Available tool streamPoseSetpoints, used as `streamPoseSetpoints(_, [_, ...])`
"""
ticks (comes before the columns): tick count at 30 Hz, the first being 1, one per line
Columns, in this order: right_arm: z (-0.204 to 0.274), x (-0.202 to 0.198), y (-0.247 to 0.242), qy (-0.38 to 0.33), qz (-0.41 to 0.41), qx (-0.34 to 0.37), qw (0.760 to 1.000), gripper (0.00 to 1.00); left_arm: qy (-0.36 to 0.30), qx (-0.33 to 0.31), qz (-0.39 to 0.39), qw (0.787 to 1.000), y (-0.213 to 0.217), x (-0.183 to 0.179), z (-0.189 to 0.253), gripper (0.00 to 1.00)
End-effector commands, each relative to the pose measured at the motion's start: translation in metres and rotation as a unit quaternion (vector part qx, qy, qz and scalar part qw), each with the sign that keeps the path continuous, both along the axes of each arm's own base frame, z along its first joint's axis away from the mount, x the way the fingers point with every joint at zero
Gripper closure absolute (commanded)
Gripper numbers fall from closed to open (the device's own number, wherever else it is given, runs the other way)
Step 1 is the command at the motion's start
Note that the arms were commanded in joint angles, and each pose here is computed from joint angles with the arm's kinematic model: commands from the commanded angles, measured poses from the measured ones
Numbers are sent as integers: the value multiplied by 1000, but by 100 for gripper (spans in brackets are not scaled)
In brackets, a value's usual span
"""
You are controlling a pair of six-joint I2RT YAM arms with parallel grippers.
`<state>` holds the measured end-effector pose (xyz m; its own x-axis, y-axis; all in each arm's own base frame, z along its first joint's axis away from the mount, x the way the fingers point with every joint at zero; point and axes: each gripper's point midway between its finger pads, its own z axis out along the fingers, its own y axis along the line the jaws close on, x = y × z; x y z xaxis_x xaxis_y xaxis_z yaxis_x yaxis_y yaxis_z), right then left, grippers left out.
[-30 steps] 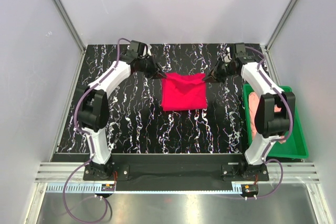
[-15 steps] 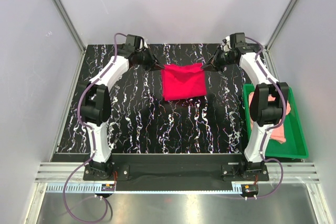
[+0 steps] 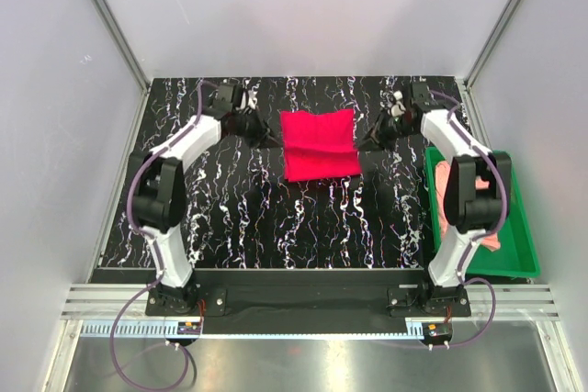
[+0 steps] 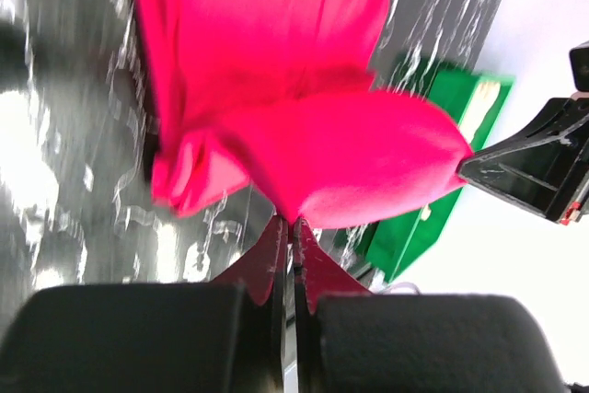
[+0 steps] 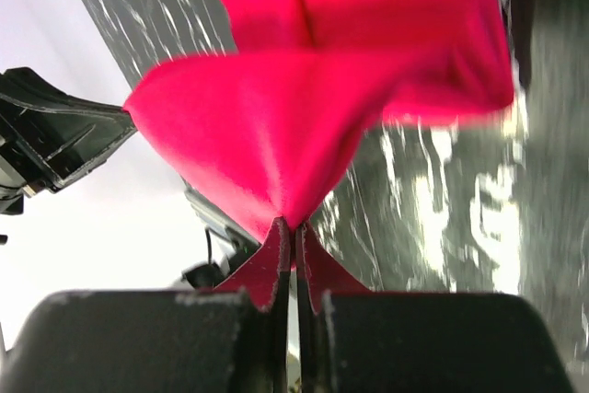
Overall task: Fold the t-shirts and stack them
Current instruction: Fold the tshirt
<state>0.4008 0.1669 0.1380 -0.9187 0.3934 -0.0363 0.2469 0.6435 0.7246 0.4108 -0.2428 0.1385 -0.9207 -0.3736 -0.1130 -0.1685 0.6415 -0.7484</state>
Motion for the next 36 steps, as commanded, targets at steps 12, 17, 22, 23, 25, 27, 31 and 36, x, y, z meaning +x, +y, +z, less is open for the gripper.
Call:
streamPoseSetpoints(12, [8, -161, 19, 22, 12, 21, 999, 100, 33, -17, -84, 996, -3, -188, -6, 100])
streamPoseSetpoints(17, [-20, -212, 35, 62, 17, 16, 998, 100, 52, -11, -86, 995, 9, -238, -18, 100])
streamPoseSetpoints(22, [-35, -250, 37, 78, 16, 11, 997, 100, 81, 2, -92, 992, 27, -286, -41, 100])
streamPoseSetpoints(23, [-37, -258, 35, 82, 10, 12, 997, 100, 102, 13, -94, 990, 34, -300, -52, 100])
streamPoseSetpoints(25, [-47, -275, 35, 103, 11, 9, 995, 100, 105, 13, -94, 990, 41, -314, -55, 100])
streamPoseSetpoints(27, [-49, -286, 35, 103, 11, 8, 995, 100, 117, 17, -95, 988, 48, -328, -62, 100])
streamPoseSetpoints(31, [-57, -318, 41, 131, 23, 7, 991, 100, 115, 10, -100, 988, 55, -345, -55, 100])
streamPoseSetpoints(36, [-49, -342, 46, 134, 39, 4, 990, 100, 112, -1, -111, 988, 54, -353, -41, 100])
